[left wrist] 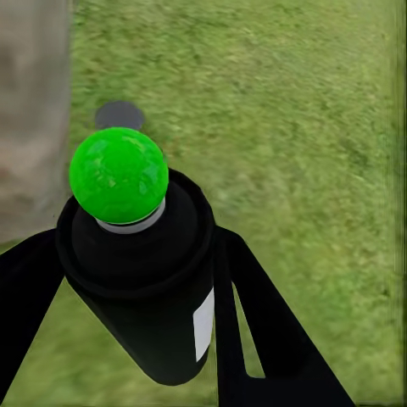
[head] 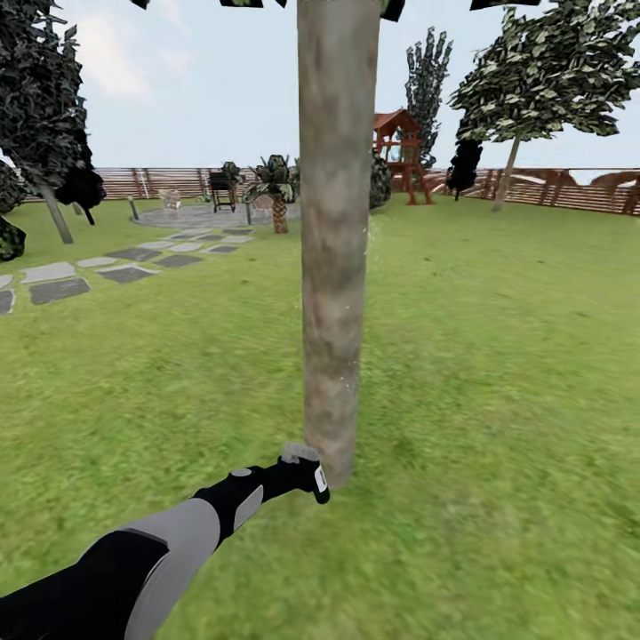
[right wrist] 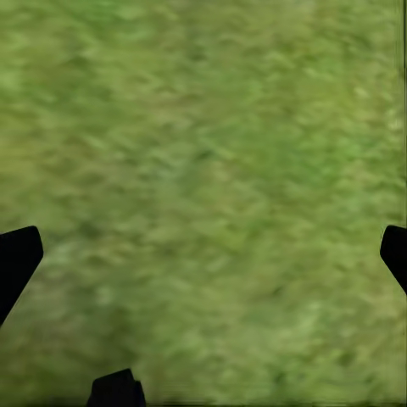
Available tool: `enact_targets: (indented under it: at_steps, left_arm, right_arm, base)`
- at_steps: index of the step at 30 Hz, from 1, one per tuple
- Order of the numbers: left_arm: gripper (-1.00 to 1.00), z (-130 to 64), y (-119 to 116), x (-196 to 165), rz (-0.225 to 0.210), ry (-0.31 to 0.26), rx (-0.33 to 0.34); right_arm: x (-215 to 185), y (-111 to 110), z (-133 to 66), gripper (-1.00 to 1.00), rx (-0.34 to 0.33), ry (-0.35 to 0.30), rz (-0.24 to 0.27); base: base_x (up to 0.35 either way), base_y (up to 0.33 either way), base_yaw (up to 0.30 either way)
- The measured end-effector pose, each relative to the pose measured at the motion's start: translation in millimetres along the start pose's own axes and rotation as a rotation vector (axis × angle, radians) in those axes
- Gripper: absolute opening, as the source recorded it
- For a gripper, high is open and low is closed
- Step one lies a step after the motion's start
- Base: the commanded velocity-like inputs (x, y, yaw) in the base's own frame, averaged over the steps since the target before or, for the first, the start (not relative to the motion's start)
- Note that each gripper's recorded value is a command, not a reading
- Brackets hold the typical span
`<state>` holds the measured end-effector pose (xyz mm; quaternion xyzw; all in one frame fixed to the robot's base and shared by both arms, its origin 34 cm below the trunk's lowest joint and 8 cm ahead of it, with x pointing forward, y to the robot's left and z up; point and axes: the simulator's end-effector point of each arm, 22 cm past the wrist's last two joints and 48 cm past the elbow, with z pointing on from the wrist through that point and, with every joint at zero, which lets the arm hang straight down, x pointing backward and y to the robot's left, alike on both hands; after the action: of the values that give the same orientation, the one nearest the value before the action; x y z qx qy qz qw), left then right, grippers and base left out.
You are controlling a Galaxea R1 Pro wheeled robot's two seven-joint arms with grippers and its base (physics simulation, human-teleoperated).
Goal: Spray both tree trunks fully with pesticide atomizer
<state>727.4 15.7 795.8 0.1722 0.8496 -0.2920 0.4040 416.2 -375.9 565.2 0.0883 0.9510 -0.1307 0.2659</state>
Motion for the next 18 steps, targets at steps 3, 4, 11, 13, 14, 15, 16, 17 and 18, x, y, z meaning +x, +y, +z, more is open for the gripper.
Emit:
enact_targets:
  at_steps: [3,4,11,13,14,15,16,17,18]
  left_arm:
    - [-1.00,0.0,-0.3,-0.2,0.000,-0.001,0.001]
    - [-1.00,0.0,-0.4,-0.1,0.000,0.000,0.002]
    - [-1.00,-0.3,-0.4,-0.2,0.000,0.000,0.001]
    - [-1.00,-0.3,-0.5,-0.2,0.000,0.000,0.002]
    - [-1.00,-0.3,-0.4,-0.1,0.000,0.000,0.001]
    - [-1.00,-0.2,-0.4,-0.1,0.000,0.000,0.001]
    - [-1.00,-0.2,-0.3,0.0,0.000,0.000,0.001]
    - [-1.00,-0.2,-0.4,0.0,0.000,0.000,0.002]
    - [-1.00,-0.1,-0.4,0.1,0.000,0.000,0.002]
  right_arm:
    - [0.0,0.3,0.0,1.00,-0.001,0.000,0.000]
    - [-0.1,0.4,0.0,1.00,-0.001,0.000,0.000]
    - [-0.4,0.6,-0.2,1.00,-0.001,-0.001,0.001]
    - [-0.4,0.6,-0.1,1.00,-0.001,-0.001,0.001]
    - [-0.4,0.6,-0.1,1.00,-0.001,-0.001,0.001]
    - [-0.3,0.6,-0.1,1.00,-0.001,-0.001,0.001]
    - [-0.3,0.6,-0.1,1.00,-0.001,-0.001,0.001]
    - [-0.4,0.6,0.0,1.00,-0.001,-0.001,0.001]
    - [-0.4,0.5,0.0,1.00,-0.001,-0.001,0.001]
  base:
    - [0.001,0.198,-0.288]
    - [0.000,0.297,-0.146]
    - [0.121,0.338,-0.031]
    - [0.159,0.349,-0.003]
    - [0.125,0.349,-0.023]
    - [0.084,0.300,-0.087]
    - [0.067,0.249,-0.125]
    - [0.043,0.160,-0.187]
    - [0.028,0.102,-0.228]
